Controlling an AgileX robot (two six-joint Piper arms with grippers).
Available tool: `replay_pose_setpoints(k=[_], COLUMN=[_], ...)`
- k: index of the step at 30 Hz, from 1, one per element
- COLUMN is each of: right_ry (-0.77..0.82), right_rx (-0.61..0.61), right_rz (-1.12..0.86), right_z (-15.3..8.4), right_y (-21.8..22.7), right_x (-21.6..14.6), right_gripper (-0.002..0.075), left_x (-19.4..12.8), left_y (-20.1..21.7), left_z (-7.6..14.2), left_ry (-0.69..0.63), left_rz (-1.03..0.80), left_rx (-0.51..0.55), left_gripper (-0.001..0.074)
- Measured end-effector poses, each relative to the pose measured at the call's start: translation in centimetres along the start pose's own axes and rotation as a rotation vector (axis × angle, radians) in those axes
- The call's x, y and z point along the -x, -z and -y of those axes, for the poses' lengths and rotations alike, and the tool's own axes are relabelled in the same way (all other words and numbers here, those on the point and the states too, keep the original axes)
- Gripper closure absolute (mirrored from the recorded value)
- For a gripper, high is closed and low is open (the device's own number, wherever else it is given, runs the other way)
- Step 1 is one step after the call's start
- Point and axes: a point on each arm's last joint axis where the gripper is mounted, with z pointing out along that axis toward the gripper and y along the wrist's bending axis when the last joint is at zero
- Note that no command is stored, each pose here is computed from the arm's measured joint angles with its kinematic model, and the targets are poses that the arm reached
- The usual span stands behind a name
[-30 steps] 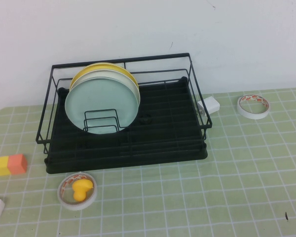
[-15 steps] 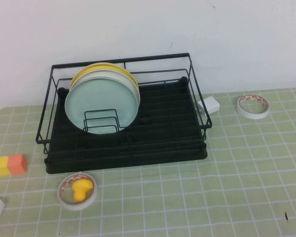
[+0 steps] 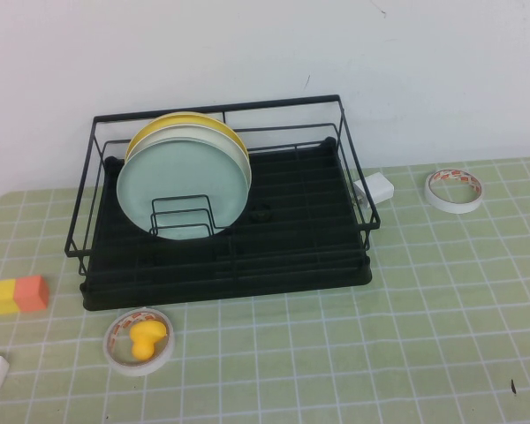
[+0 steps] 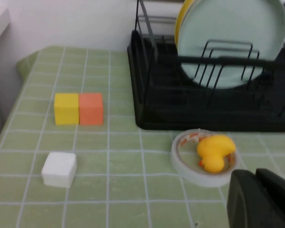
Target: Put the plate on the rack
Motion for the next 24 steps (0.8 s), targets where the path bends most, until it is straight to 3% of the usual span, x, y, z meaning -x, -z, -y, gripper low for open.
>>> replay_pose_setpoints(k=[6, 24], right_ry=[0.000, 0.000], right_rx=[0.000, 0.000], right_rz=[0.000, 0.000], right_z=[0.00, 0.00], right_y=[0.00, 0.00], right_x=[0.00, 0.00], right_gripper=[0.0727, 0.0727], left_x=[-0.07, -0.06], left_y=[0.00, 0.02], left_z=[0.03, 0.06], left_ry=[-0.104, -0.108], left_rz=[-0.007, -0.010], left_rx=[-0.004, -0.007], left_gripper=[0.0736, 0.0736])
